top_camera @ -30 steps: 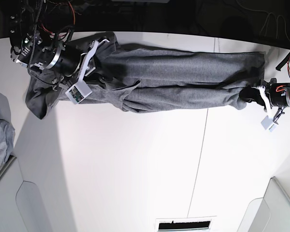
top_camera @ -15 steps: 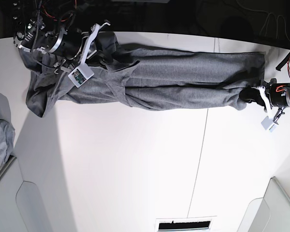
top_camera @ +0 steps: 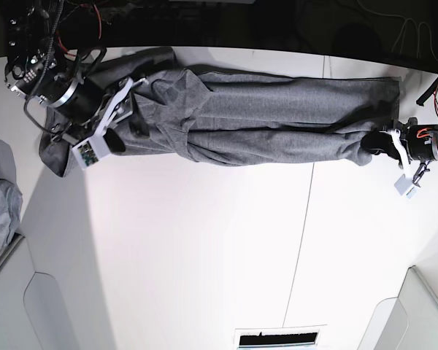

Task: Layout the t-shirt on the table in an organized manner, then fold the t-shirt properly
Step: 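Lift the grasped edge with both grippers and fold it over the shirt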

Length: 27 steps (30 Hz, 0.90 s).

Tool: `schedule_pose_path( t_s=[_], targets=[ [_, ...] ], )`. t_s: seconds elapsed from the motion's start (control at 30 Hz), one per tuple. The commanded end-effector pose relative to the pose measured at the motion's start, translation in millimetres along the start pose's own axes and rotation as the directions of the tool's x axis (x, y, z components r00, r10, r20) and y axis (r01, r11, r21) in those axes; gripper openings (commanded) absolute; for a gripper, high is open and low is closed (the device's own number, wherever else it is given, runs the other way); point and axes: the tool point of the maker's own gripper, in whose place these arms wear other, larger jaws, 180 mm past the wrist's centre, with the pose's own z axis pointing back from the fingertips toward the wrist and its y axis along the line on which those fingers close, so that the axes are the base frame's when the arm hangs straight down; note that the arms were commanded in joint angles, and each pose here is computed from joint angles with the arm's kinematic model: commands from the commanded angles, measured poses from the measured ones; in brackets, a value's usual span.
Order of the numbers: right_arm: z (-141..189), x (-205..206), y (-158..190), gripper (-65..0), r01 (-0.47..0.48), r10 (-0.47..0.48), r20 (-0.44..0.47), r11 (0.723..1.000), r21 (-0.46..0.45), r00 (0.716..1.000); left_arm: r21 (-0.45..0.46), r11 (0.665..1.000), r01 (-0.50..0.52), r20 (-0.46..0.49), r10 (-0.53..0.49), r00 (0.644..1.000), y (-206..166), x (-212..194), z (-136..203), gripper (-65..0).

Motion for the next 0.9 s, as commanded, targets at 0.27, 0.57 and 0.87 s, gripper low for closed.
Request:
schedule_pose_path(
  t_s=[0.27, 0.57, 0.87],
  targets=[
    [-27, -35, -51, -65.0, -0.024, 0.007, -0.138, 0.993, -0.119, 0.99, -0.003, 1.0, 0.013, 0.054, -0.012, 0.998, 2, 18, 12, -37.0],
    [-33, -110, -72, -65.0, 0.016, -0.058, -0.299, 0.99, -0.143, 0.953, 0.02, 1.0, -0.024, 0.135, 0.021, 0.991, 14, 35, 30, -35.9],
    [-34, -73, -67, -65.0, 0.025, -0.049, -0.19, 0.992, -0.124, 0.981, 0.011, 0.98, -0.196, 0.293, 0.184, 0.938, 39, 26, 76, -35.7]
  ],
)
